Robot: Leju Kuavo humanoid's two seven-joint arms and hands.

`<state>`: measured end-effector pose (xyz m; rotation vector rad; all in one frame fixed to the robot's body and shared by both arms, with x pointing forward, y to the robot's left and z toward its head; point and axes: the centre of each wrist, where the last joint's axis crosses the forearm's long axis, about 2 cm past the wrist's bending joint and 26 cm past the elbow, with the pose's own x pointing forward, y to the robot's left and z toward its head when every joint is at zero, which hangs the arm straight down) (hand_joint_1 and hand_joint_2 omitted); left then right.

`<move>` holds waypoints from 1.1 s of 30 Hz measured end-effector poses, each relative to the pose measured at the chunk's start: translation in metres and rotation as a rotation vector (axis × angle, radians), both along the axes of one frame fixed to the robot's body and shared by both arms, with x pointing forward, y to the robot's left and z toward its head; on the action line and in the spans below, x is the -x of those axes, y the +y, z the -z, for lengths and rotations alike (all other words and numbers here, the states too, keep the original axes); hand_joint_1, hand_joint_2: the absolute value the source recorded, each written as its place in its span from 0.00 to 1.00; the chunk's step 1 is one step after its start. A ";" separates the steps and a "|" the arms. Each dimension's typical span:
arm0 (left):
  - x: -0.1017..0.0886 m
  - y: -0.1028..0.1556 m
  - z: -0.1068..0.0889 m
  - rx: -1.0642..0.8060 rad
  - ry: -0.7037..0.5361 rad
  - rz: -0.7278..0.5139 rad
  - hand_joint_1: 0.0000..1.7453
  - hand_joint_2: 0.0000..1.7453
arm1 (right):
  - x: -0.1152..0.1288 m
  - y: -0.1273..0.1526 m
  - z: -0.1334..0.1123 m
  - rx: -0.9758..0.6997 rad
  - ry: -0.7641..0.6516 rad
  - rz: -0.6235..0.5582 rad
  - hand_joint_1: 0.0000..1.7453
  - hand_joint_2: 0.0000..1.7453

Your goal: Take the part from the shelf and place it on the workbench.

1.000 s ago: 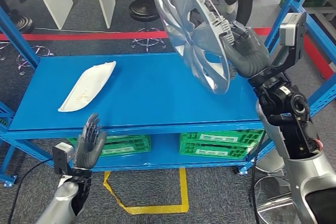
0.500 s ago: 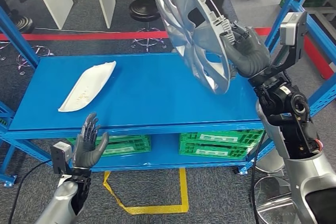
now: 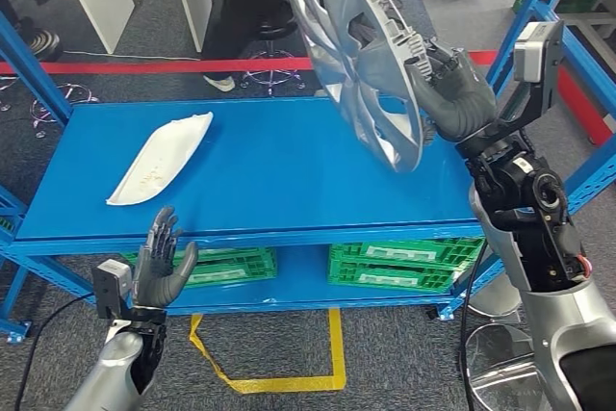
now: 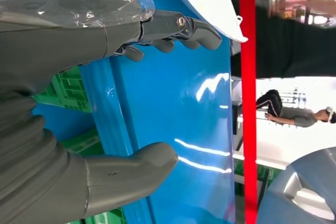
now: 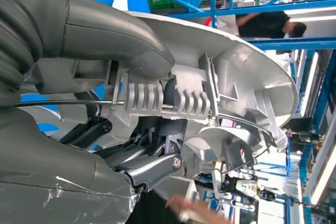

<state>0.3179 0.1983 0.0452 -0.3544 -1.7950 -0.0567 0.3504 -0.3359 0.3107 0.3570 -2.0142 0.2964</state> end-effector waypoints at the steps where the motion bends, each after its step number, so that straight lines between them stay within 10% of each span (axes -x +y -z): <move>1: 0.000 0.000 0.000 -0.002 -0.001 0.000 0.00 1.00 | 0.000 0.000 0.000 0.000 0.000 0.003 1.00 1.00; 33: -0.005 -0.002 -0.005 -0.017 -0.016 -0.028 0.00 1.00 | 0.011 0.012 0.017 0.121 -0.005 0.068 1.00 1.00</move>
